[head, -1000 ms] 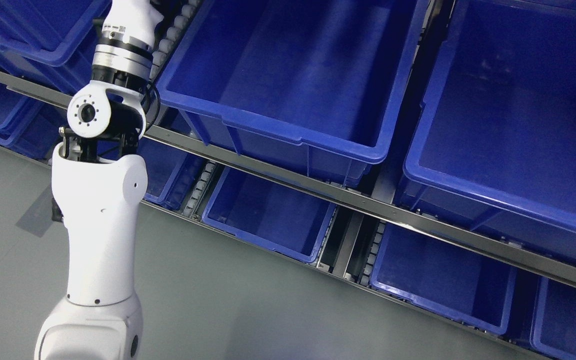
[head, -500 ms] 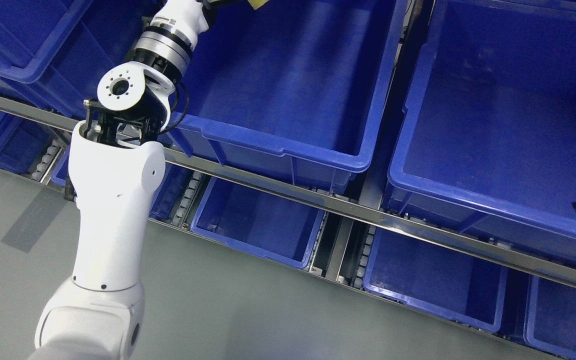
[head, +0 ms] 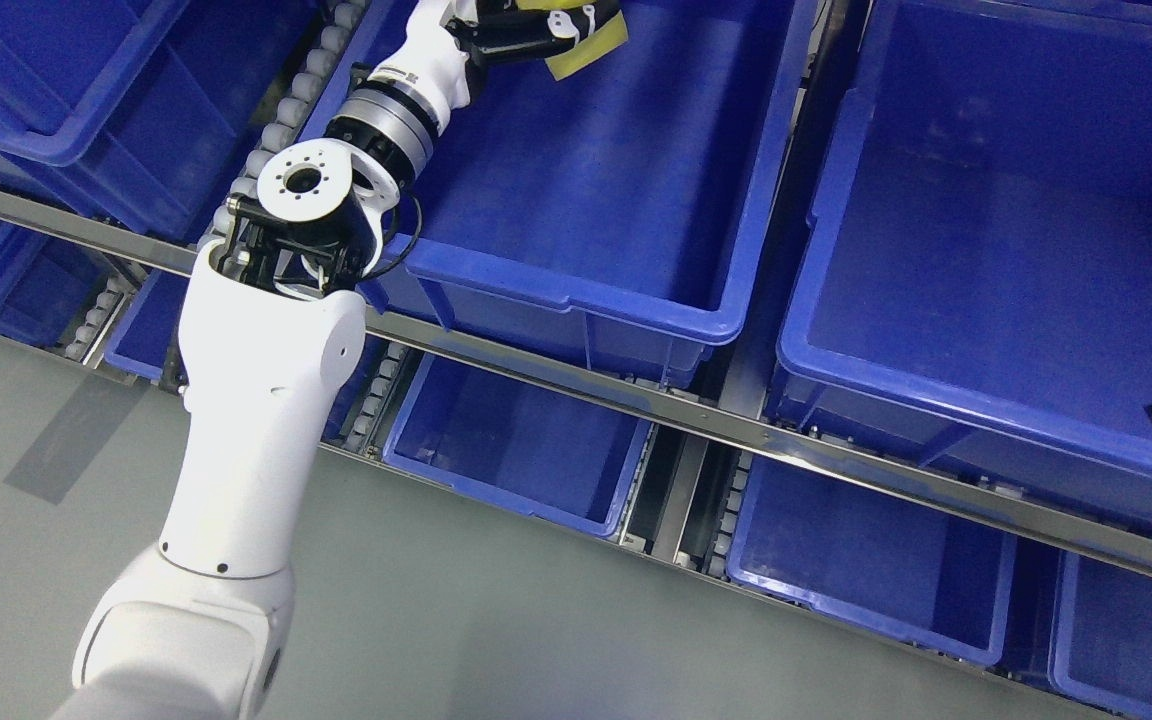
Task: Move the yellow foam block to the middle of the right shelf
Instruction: 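Extend the left hand over the middle-shelf blue bin, then open the left hand to drop the cube into the bin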
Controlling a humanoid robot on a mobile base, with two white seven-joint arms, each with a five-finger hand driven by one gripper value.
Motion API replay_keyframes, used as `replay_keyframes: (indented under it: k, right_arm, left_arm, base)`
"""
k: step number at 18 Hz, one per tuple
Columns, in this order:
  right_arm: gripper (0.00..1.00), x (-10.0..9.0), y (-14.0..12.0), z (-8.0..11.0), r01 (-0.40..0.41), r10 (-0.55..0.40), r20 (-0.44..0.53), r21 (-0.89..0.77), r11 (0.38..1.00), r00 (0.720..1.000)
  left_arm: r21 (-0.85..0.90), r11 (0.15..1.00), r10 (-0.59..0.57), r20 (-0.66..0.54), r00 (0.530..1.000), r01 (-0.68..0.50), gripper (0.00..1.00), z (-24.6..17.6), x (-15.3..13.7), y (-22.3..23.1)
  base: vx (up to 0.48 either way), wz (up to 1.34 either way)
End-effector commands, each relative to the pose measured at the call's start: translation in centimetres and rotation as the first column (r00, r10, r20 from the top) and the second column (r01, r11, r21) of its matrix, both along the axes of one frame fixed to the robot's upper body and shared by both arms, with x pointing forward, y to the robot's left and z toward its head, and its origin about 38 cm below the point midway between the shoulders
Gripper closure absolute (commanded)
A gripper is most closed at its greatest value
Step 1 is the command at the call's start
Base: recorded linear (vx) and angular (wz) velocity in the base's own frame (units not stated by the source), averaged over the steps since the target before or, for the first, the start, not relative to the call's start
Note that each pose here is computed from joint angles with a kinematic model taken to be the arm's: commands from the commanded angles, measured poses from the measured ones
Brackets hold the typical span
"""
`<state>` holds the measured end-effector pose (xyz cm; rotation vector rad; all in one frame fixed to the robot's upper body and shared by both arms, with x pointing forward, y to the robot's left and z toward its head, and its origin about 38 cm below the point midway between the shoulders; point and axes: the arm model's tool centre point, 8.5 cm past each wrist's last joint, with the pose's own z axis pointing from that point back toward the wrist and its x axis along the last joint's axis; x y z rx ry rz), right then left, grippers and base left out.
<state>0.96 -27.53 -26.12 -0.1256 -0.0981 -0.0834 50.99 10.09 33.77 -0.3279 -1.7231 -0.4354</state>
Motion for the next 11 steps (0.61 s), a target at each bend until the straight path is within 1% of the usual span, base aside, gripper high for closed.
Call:
replay_keyframes:
  k: [1,3,5,7,9,11]
  right_arm:
    - [0.00,0.5,-1.2,0.1,-0.004,0.005,0.015,-0.018,1.000,1.000]
    - [0.00,0.5,-1.2,0.1,-0.004,0.005,0.015,-0.018,1.000,1.000]
    - [0.00,0.5,-1.2,0.1,-0.004,0.005,0.015,-0.018,1.000,1.000]
    - [0.00,0.5,-1.2,0.1,-0.004,0.005,0.015,-0.018,1.000,1.000]
    - [0.00,0.5,-1.2,0.1,-0.004,0.005,0.015,-0.018,1.000,1.000]
    - [0.00,0.5,-1.2,0.1,-0.004,0.005,0.015,-0.018,1.000,1.000]
  left_arm:
    - [0.116,0.993,-0.002,-0.105,0.994,0.014,0.00,-2.3,1.0,-1.4]
    - [0.103,0.995,0.000,-0.072,0.997,0.008,0.00,-0.8,1.0,-1.2]
    - [0.083,0.997,-0.009,-0.004,1.000,0.010,0.00,2.4,0.6,-1.0]
    - [0.061,0.998,-0.028,0.066,0.997,0.024,0.00,4.9,-0.5,-1.0]
    - [0.011,0.999,-0.037,0.165,0.986,0.035,0.00,7.7,-2.3,-0.3]
    - [-0.039,0.999,-0.014,0.217,0.976,0.022,0.00,9.1,-3.0,1.2]
  base:
    - [0.000,0.00]
    - [0.000,0.00]
    - [0.000,0.00]
    - [0.000,0.00]
    - [0.000,0.00]
    - [0.000,0.00]
